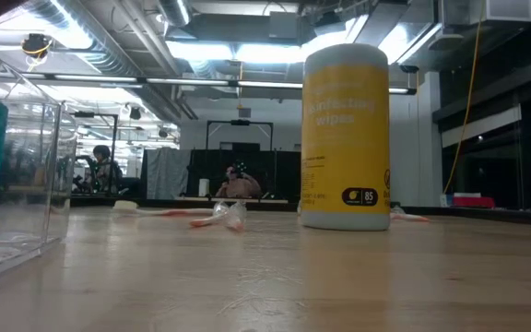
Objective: Pick & Place toothbrushing station
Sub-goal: Put the violet toothbrush into the right side of the transparent organizer
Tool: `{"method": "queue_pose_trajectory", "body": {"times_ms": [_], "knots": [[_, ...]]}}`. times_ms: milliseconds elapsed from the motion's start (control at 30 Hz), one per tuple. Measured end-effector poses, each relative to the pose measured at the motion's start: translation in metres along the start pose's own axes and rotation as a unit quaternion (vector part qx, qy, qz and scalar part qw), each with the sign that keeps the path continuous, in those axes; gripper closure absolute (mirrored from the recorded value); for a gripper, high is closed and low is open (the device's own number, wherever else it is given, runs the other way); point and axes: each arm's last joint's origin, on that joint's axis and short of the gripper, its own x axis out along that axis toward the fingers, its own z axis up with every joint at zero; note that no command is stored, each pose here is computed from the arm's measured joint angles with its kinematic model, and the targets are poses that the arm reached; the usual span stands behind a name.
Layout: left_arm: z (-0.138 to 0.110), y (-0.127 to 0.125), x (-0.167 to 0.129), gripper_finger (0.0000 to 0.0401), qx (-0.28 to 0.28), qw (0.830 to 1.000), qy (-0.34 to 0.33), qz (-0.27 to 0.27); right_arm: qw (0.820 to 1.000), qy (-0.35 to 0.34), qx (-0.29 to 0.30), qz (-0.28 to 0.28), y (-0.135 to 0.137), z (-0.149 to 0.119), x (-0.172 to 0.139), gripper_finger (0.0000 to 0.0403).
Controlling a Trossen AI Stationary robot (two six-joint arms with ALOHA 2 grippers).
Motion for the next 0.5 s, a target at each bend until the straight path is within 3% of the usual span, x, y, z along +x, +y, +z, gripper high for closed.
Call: {"method": "queue_pose_trajectory", "body": {"times_ms": [100,133,233,333,500], "knots": [[0.001,-0.005,-0.002,0.0370,0.019,0.995,-0.102,-0.013,0.994,-0.059,-0.069,-0.054,0.019,0.035,-0.044,0.0311],[0.001,-0.004,0.001,0.0370,0.022,0.995,-0.098,-0.007,0.991,-0.057,-0.084,-0.085,0.021,0.039,-0.059,0.0316],[0.002,0.000,0.020,0.0370,0.028,0.998,0.008,0.051,0.980,-0.033,-0.087,-0.177,0.021,0.036,-0.107,0.0334],[0.008,0.004,0.042,0.0370,0.031,0.994,0.030,0.104,0.966,-0.021,-0.040,-0.254,0.012,0.021,-0.151,0.0354],[0.029,0.014,0.053,0.0370,0.008,0.987,-0.071,0.142,0.915,-0.026,0.056,-0.398,-0.014,0.004,-0.222,0.0370]]}}
